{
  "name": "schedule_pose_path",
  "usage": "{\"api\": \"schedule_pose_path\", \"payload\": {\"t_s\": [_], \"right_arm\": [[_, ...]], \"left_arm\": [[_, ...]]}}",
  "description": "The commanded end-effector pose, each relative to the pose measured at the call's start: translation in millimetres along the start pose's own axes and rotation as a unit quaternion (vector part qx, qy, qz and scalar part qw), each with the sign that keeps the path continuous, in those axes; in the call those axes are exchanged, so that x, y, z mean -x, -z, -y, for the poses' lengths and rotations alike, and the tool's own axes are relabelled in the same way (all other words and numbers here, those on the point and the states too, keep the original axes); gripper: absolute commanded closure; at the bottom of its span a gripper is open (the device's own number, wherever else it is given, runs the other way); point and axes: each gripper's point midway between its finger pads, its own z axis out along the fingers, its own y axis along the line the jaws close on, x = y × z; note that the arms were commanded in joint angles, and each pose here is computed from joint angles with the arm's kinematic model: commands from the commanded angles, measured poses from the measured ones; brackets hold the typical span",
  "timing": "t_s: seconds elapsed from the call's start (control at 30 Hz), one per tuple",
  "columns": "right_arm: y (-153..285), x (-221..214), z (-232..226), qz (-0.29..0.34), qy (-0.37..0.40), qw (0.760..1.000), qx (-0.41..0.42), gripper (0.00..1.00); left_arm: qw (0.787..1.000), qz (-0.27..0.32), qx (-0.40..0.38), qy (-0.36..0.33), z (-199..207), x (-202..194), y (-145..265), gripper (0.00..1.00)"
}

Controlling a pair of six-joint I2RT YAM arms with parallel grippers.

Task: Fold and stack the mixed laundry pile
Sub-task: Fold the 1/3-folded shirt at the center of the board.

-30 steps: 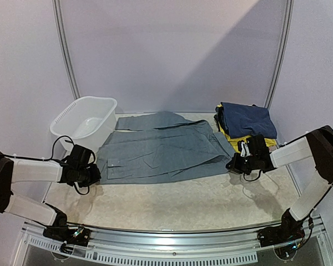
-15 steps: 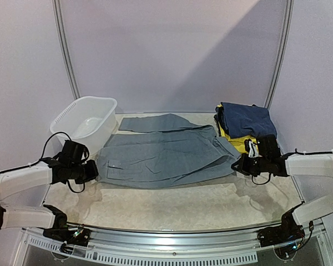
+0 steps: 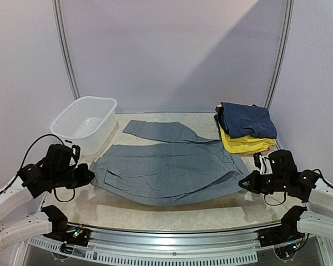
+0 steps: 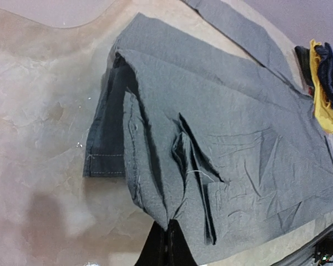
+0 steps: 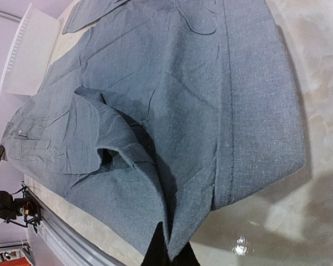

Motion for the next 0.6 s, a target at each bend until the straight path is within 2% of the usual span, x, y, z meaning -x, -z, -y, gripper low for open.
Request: {"api": "schedule_pose_path", "payload": {"t_s": [0.0,0.23,0.3,0.37,0.43,0.5,0.57], "right_arm": [[6,-29,23,-0.021,-0.024,0.998,-0.054,1.0],[14,-44,27,-0.023,-0.033,0.997,-0.062,1.0],[16,-47,30,-0.025,-0.036,0.997,-0.068,0.96],[17,-50,33,-0.029,-0.04,0.996,-0.073,0.87],[17,-50,33,-0.027,-0.043,0.996,-0.071,0.67],[18,-45,31,-0.014,-0.044,0.997,-0.066,0.52],[22,-35,27,0.005,-0.039,0.997,-0.067,0.4]], "left_arm": [[0.999,0.001,0.008,0.035,-16,-18,12,1.0],[0.998,0.007,-0.018,0.062,-13,-23,26,1.0],[0.998,0.016,-0.016,0.065,-15,-21,29,0.94],[0.997,0.023,-0.013,0.069,-18,-20,30,0.78],[0.997,0.035,-0.013,0.073,-19,-17,32,0.59],[0.996,0.052,-0.01,0.073,-20,-11,36,0.38],[0.996,0.066,-0.002,0.061,-20,-2,40,0.22]]}}
